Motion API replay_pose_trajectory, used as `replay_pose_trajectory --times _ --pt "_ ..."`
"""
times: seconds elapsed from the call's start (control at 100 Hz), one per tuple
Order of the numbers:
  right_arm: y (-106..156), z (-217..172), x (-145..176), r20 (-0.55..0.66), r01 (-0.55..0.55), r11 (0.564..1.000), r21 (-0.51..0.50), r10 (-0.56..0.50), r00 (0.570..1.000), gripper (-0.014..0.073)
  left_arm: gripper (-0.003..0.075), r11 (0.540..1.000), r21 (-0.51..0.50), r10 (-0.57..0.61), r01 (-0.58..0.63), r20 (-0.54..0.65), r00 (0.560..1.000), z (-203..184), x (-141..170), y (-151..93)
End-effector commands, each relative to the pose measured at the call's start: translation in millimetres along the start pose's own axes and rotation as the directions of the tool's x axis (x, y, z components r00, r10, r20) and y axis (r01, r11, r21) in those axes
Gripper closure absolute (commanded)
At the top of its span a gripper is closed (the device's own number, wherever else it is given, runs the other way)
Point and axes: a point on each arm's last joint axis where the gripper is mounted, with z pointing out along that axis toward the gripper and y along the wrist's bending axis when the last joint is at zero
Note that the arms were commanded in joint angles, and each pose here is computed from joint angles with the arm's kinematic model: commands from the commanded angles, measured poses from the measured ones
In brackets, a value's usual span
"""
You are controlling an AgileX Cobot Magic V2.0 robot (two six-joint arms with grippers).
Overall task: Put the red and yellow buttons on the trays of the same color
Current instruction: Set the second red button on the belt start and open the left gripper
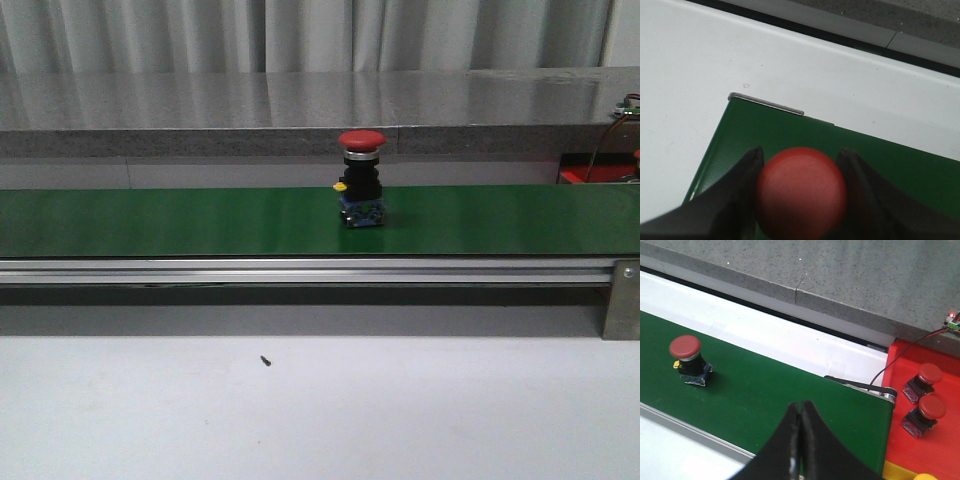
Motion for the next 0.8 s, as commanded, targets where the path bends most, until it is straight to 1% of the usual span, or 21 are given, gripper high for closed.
replay_pose_trajectory --times 0.0,0.25,0.32,0.37,0.44,0.49,0.51,0.56,0.63,0.66,0.7,0.79 --pt "-1.8 -7.0 -12.6 0.077 -0.002 0.999 0.034 0.0 0.997 0.0663 0.0739 1.0 0.009 -0.006 0.005 0.135 0.991 -7.3 -14.3 -3.4" --pt "-1.8 -7.0 -12.6 0.077 -0.002 0.999 0.034 0.0 0.997 0.0663 0.0736 1.0 -0.005 -0.012 0.013 0.052 0.999 24.2 -0.9 0.8" --pt "-1.8 -7.0 -12.6 0.077 -0.002 0.999 0.034 0.0 0.997 0.0663 0.0701 1.0 -0.008 -0.015 0.015 0.036 0.999 29.7 1.9 1.5" --pt "-1.8 -7.0 -12.6 0.077 -0.002 0.999 0.034 0.0 0.997 0.0663 0.065 1.0 -0.009 -0.015 0.016 0.026 1.0 32.2 3.4 1.9" --pt "-1.8 -7.0 -12.6 0.077 -0.002 0.999 0.034 0.0 0.997 0.0663 0.0538 1.0 -0.009 -0.015 0.015 0.026 1.0 31.6 3.3 1.8" --pt "-1.8 -7.0 -12.6 0.077 -0.002 0.999 0.034 0.0 0.997 0.0663 0.0419 1.0 -0.008 -0.015 0.015 0.03 0.999 30.3 2.6 1.6" --pt "-1.8 -7.0 -12.6 0.077 -0.002 0.999 0.034 0.0 0.997 0.0663 0.0387 1.0 -0.007 -0.017 0.017 0.032 0.999 29.6 2.2 1.4" --pt "-1.8 -7.0 -12.6 0.077 -0.002 0.999 0.034 0.0 0.997 0.0663 0.026 1.0 -0.004 -0.018 0.018 0.038 0.999 27.4 1.1 0.6" --pt "-1.8 -7.0 -12.6 0.077 -0.002 0.999 0.034 0.0 0.997 0.0663 0.0136 1.0 0.004 -0.012 0.012 0.048 0.999 22.4 -0.6 -2.9" --pt "-1.8 -7.0 -12.6 0.077 -0.002 0.999 0.034 0.0 0.997 0.0663 0.0106 1.0 0.009 -0.01 0.009 0.055 0.998 19.8 -1.7 -4.7" --pt "-1.8 -7.0 -12.6 0.077 -0.002 0.999 0.034 0.0 0.997 0.0663 0.0089 1.0 0.018 -0.003 0.002 0.067 0.998 15.3 -3.3 -8.6" --pt "-1.8 -7.0 -12.6 0.077 -0.002 0.999 0.034 0.0 0.997 0.0663 0.0092 0.999 0.044 0.013 -0.018 0.105 0.994 1.9 -8.4 -19.2"
